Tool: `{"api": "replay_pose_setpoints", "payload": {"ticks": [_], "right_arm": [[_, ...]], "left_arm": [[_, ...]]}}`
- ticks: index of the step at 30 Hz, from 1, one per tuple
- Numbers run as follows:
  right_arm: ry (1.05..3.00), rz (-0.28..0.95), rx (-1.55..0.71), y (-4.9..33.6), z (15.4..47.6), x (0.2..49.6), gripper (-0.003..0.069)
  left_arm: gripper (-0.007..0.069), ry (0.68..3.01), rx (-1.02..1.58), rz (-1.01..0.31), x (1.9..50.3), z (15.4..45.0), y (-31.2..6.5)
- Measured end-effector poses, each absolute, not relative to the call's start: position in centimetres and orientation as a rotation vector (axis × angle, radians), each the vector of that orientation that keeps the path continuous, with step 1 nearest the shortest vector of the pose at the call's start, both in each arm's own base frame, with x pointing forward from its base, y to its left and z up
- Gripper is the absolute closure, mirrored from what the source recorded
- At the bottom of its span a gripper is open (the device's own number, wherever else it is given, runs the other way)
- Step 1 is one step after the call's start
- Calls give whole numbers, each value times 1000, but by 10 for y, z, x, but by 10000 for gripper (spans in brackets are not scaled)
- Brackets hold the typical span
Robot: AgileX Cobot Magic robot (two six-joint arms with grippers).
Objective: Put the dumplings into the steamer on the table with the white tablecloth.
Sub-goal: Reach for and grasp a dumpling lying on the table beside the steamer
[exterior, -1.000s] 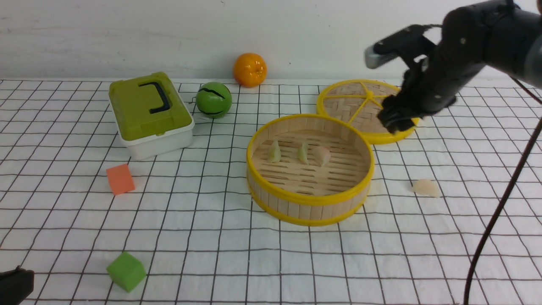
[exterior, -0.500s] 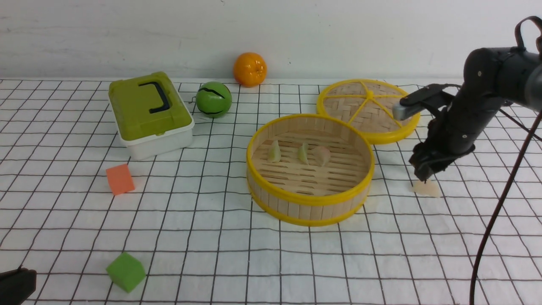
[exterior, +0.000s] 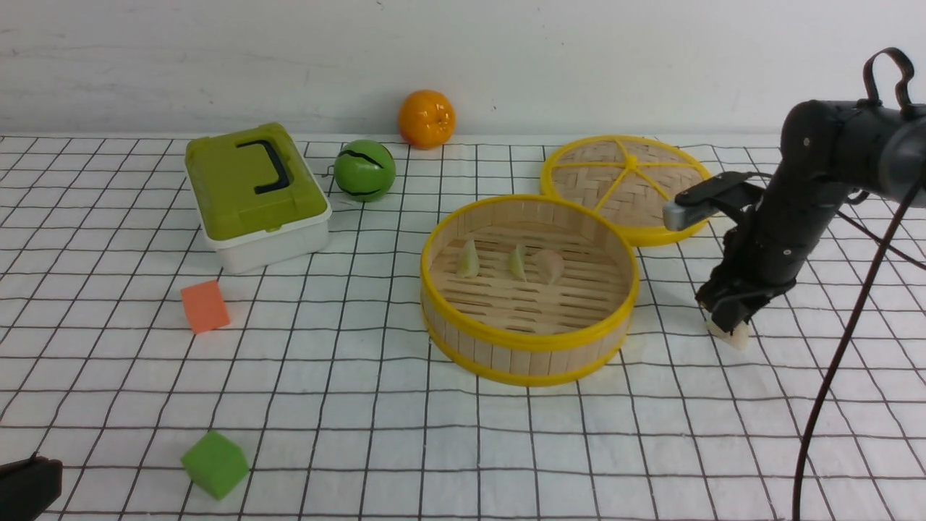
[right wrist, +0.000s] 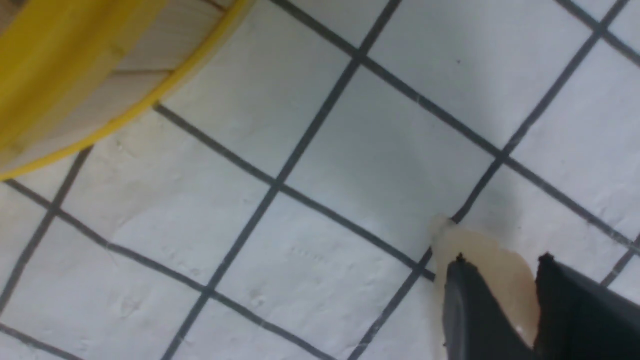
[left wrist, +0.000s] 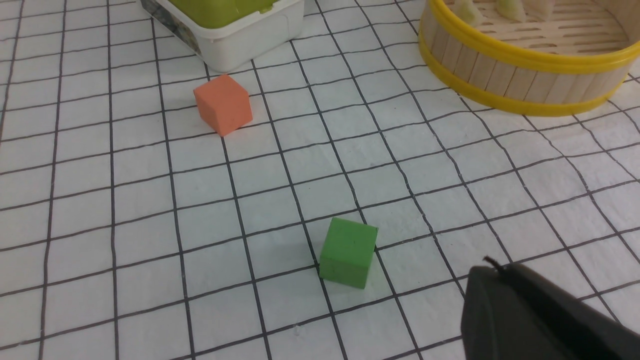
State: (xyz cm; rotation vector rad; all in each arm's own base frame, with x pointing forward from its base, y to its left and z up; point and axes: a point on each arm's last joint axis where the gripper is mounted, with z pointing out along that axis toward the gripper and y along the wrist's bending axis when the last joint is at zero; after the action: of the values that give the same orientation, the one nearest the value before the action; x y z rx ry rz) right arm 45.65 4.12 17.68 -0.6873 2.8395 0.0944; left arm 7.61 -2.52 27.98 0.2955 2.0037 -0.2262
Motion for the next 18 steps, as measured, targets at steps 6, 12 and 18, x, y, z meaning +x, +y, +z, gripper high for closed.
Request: {"api": "replay_pose_setpoints", "payload": {"ticks": [6,12,18], "right_arm": [[2871,127,-597,42,188,451,500],[2775,148,-548,44,237,444,500],[2580,403,-441,62,287,443,500]], "left_arm": [[624,2004,295,-226,76,280,-25],[623,2004,295,-226,76,280,-25],[623,2004,295,-226,76,280,-25]]}}
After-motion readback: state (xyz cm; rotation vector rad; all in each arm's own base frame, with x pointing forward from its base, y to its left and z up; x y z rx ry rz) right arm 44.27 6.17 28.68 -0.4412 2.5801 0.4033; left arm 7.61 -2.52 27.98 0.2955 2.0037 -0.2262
